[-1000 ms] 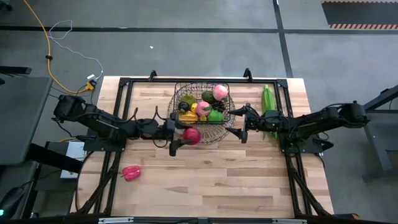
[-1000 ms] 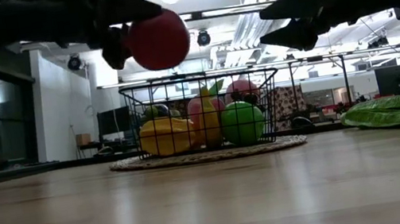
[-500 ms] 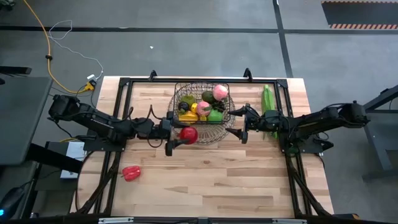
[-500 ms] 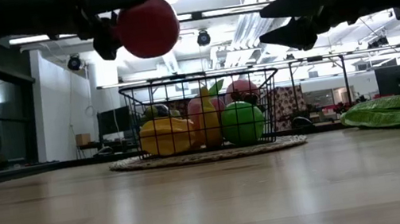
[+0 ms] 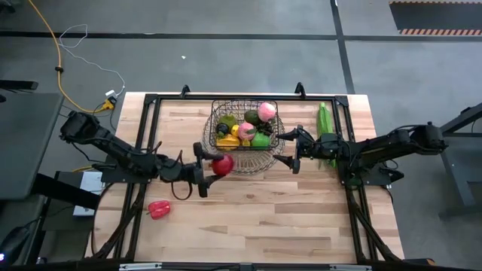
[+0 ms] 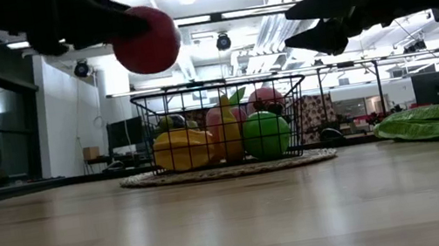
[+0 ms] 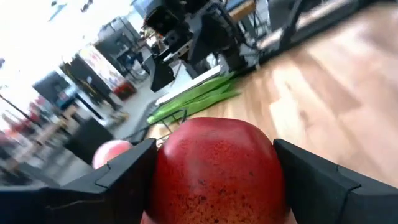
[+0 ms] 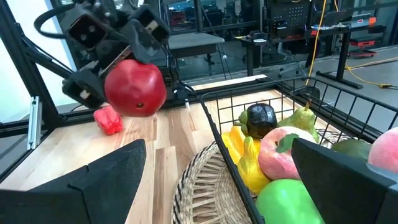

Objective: Build produce basket
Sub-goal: Put the pomegranate into the black wire basket

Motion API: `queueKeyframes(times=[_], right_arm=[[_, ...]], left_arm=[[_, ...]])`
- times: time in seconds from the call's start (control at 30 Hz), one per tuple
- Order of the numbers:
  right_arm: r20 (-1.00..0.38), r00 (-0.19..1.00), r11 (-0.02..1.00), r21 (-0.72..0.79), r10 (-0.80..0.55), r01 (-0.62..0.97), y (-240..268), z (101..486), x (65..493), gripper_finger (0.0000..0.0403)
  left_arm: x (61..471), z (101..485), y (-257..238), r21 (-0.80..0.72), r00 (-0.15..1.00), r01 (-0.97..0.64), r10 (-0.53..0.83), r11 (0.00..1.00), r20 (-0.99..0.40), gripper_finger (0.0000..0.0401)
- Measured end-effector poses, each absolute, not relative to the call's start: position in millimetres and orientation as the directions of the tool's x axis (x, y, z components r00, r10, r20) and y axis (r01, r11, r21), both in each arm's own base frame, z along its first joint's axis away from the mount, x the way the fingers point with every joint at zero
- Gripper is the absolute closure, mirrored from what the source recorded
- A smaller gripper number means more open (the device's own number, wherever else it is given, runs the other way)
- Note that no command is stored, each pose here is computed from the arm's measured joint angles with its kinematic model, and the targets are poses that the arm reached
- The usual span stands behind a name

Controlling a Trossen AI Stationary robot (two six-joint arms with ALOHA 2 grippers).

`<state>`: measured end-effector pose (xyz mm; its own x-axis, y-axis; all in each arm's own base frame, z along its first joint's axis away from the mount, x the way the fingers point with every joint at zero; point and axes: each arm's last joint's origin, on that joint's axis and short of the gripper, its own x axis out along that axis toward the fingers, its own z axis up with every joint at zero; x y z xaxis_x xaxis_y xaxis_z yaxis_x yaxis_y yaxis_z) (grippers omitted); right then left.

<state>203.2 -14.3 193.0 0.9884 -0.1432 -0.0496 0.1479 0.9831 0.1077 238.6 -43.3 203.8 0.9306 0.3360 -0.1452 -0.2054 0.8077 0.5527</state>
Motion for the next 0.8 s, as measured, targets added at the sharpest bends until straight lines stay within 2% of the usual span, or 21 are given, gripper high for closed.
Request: queueKeyframes(times=[0.2, 0.47, 0.53, 0.67, 0.8], right_arm=[[-0.050, 0.988, 0.983, 0.108, -0.143, 0.148, -14.3, 193.0, 203.2, 0.0010], [-0.050, 0.988, 0.983, 0.108, -0.144, 0.148, -14.3, 193.0, 203.2, 0.0010], [-0.050, 0.988, 0.983, 0.108, -0.144, 0.148, -14.3, 193.0, 203.2, 0.0010], [-0.050, 0.988, 0.983, 0.107, -0.144, 0.148, -14.3, 193.0, 203.2, 0.0010], [-0.050, 0.988, 0.983, 0.107, -0.144, 0.148, -14.3, 193.0, 203.2, 0.0010]], left_arm=[[237.6, 198.3, -52.0, 0.712, 0.929, -0.112, 0.328, 0.693, -0.174, 0.0111], [238.9, 194.3, -51.9, 0.722, 0.906, -0.146, 0.384, 0.676, -0.176, 0.0111], [239.1, 196.1, -51.4, 0.653, 0.900, -0.214, 0.406, 0.727, -0.157, 0.0111], [239.1, 202.1, -47.2, 0.405, 0.859, -0.425, 0.502, 0.809, -0.100, 0.0111], [241.4, 210.7, -43.6, 0.238, 0.859, -0.478, 0.507, 0.846, -0.075, 0.0111]])
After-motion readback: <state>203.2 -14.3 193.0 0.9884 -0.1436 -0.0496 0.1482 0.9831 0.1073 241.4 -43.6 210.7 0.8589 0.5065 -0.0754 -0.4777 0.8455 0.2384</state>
